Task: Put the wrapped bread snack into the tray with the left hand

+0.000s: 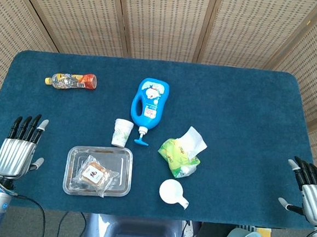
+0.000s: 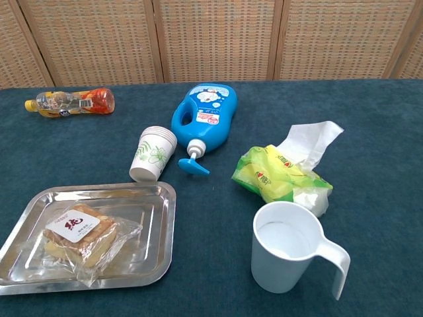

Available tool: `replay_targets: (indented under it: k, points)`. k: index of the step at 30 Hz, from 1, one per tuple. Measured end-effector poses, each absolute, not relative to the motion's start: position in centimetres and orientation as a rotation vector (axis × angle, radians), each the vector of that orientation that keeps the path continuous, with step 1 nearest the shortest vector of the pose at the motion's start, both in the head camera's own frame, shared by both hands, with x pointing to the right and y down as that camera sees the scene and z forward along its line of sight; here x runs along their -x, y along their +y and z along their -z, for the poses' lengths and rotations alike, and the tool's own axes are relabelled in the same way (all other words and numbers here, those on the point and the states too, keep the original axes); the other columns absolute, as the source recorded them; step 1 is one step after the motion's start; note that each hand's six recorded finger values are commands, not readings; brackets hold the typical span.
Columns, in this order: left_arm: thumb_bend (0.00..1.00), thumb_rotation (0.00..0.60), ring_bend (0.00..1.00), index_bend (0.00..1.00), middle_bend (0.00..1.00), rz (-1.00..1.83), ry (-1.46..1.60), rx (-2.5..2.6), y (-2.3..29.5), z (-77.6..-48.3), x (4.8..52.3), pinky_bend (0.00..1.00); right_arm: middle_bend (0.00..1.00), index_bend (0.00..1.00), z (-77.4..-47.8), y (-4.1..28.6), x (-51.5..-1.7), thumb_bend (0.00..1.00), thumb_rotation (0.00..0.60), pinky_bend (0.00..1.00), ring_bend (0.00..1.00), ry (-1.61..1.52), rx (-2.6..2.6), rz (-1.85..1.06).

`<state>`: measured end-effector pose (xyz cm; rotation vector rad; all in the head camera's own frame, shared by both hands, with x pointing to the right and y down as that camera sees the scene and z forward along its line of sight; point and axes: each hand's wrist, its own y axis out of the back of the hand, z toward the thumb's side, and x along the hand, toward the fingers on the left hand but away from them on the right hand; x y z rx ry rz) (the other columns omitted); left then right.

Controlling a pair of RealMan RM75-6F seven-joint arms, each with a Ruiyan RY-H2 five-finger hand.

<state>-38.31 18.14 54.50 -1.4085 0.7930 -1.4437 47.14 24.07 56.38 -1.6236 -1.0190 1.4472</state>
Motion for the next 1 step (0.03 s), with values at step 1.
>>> replay_targets:
  k: [1]
  points:
    - [0.18, 0.6, 0.0, 0.0, 0.0, 1.441, 0.802, 1.403, 18.13, -54.38, 38.65, 0.0, 0.0, 0.0, -56.41, 24.01, -46.99, 0.13, 0.6, 0.0, 0.0, -1.012, 1.625, -1.452]
